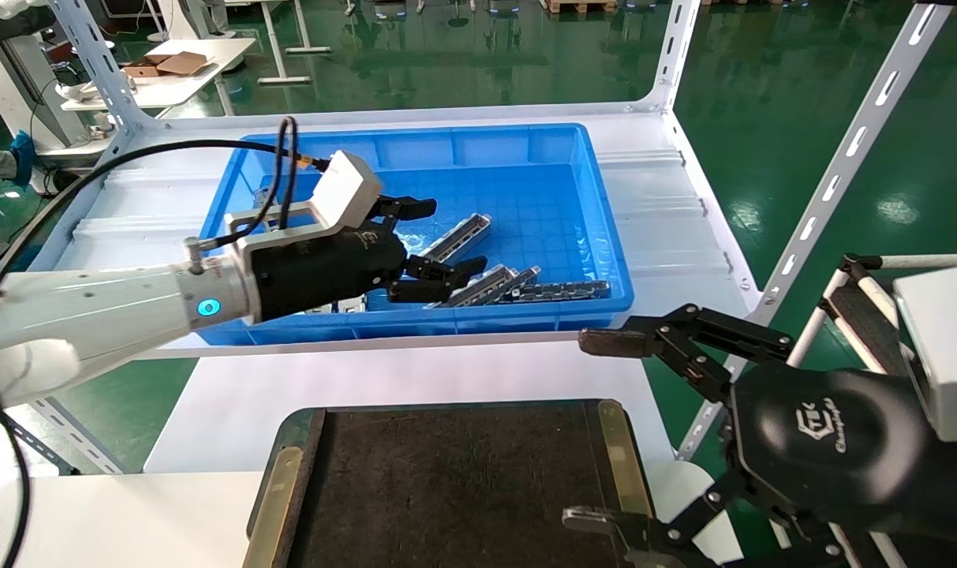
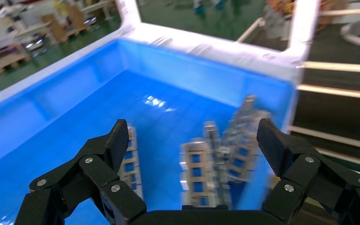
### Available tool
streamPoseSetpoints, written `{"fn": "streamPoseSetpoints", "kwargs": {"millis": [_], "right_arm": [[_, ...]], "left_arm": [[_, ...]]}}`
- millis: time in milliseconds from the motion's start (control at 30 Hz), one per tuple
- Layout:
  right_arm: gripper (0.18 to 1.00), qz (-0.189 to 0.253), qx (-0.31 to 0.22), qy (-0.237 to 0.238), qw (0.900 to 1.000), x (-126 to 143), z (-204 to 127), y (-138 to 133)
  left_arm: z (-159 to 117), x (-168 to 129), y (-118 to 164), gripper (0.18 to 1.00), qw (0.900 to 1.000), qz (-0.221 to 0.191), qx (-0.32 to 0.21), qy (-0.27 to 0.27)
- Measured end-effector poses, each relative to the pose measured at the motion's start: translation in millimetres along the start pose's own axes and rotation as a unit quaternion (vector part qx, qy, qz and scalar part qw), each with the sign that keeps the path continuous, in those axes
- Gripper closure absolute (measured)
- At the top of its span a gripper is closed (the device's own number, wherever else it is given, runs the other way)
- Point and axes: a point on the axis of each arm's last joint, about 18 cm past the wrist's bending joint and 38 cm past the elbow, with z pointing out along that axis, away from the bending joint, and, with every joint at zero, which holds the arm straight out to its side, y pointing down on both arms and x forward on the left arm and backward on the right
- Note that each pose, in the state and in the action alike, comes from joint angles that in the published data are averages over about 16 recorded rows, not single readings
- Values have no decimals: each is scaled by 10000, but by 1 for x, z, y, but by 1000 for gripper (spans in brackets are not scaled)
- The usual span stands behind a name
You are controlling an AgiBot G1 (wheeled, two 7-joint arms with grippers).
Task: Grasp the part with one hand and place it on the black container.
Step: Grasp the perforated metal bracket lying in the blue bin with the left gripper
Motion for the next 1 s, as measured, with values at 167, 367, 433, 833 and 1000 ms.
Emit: {"fn": "streamPoseSetpoints", "kwargs": {"millis": [167,367,433,833,1000], "right_arm": [[178,0,0,0,10000,0,0,0],[178,0,0,0,10000,0,0,0],[178,0,0,0,10000,0,0,0],[198,0,0,0,10000,0,0,0],[227,0,0,0,10000,0,0,0]], "left_arm": [[24,-10,11,184,9992,-87,-212,-321],[45,-16,23,184,9967,-203,-439,-645],[50,-18,26,184,9958,-248,-498,-734],[61,-22,40,198,9907,-456,-709,-1072],[61,-21,46,232,9896,-494,-760,-1120]]}}
